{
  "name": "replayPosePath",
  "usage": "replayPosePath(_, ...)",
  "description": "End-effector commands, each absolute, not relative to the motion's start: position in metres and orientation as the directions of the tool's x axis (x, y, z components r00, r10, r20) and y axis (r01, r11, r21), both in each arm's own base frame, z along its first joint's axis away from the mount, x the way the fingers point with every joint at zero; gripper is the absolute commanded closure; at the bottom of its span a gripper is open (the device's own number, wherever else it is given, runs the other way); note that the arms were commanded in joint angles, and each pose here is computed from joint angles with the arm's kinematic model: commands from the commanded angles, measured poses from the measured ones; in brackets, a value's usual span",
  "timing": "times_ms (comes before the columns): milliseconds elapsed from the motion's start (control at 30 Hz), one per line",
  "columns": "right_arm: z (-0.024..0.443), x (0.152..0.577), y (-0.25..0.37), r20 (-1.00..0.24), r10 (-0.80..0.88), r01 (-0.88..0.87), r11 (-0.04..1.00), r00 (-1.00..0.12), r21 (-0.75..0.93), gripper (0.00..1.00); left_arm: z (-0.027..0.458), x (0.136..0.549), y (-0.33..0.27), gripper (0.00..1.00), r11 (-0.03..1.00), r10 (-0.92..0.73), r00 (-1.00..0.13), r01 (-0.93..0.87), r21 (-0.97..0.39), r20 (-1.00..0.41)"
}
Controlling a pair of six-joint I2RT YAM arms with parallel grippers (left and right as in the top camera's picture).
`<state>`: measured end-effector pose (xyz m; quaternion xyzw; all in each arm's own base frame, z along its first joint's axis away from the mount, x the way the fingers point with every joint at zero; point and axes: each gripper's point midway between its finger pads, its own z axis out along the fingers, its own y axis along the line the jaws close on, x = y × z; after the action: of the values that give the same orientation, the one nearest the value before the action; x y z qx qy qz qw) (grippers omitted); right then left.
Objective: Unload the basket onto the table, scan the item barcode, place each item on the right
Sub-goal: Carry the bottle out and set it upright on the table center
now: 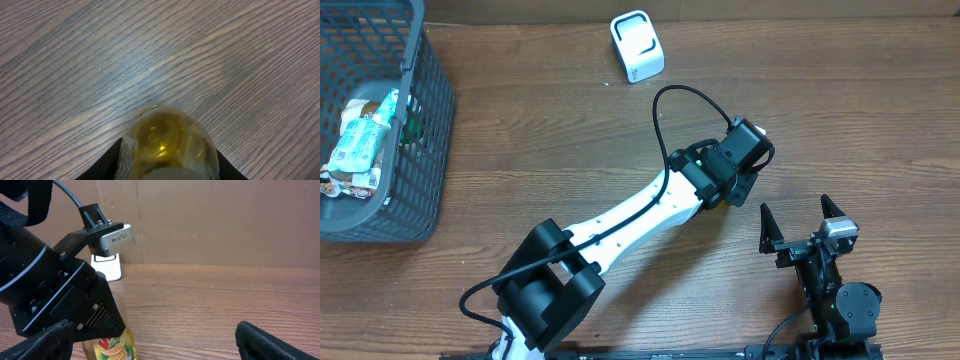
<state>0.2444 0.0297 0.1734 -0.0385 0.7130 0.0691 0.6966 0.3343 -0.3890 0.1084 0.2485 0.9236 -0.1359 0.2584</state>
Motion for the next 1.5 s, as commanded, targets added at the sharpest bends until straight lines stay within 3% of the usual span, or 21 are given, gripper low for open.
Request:
replayPosePath(0, 0.171, 0.245, 0.027, -0.999, 0.035, -0.139, 0.99, -0.024, 0.038, 0.0, 0.108, 0.338, -0.39, 0.75, 0.85, 0.377, -0.741, 0.515, -0.109, -0.555)
replayPosePath(200, 0.171, 0.245, 0.027, -0.999, 0.035, -0.139, 0.99, -0.024, 0.038, 0.0, 0.104, 0.336, -0.388, 0.71, 0.851, 0.382, -0.745, 0.514, -0.106, -0.546)
replayPosePath(333, 0.171, 0.245, 0.027, -0.999, 0.035, -0.139, 0.99, -0.024, 0.038, 0.0, 0.103, 0.336, -0.388, 0.62, 0.851, 0.384, -0.746, 0.514, -0.105, -0.544)
replayPosePath(633, 0.171, 0.245, 0.027, -0.999, 0.035, -0.139, 0.99, -0.024, 0.038, 0.0, 0.094, 0.333, -0.384, 0.58, 0.853, 0.399, -0.758, 0.513, -0.094, -0.517)
replayPosePath(1033, 0.171, 0.245, 0.027, -0.999, 0.035, -0.139, 0.99, -0.024, 0.038, 0.0, 0.092, 0.328, -0.389, 0.19, 0.843, 0.406, -0.759, 0.526, -0.111, -0.508)
replayPosePath(1467, 0.171, 0.245, 0.027, -0.999, 0.035, -0.139, 0.99, -0.024, 0.038, 0.0, 0.201, 0.335, -0.388, 0.09, 0.818, 0.292, -0.664, 0.547, -0.18, -0.688)
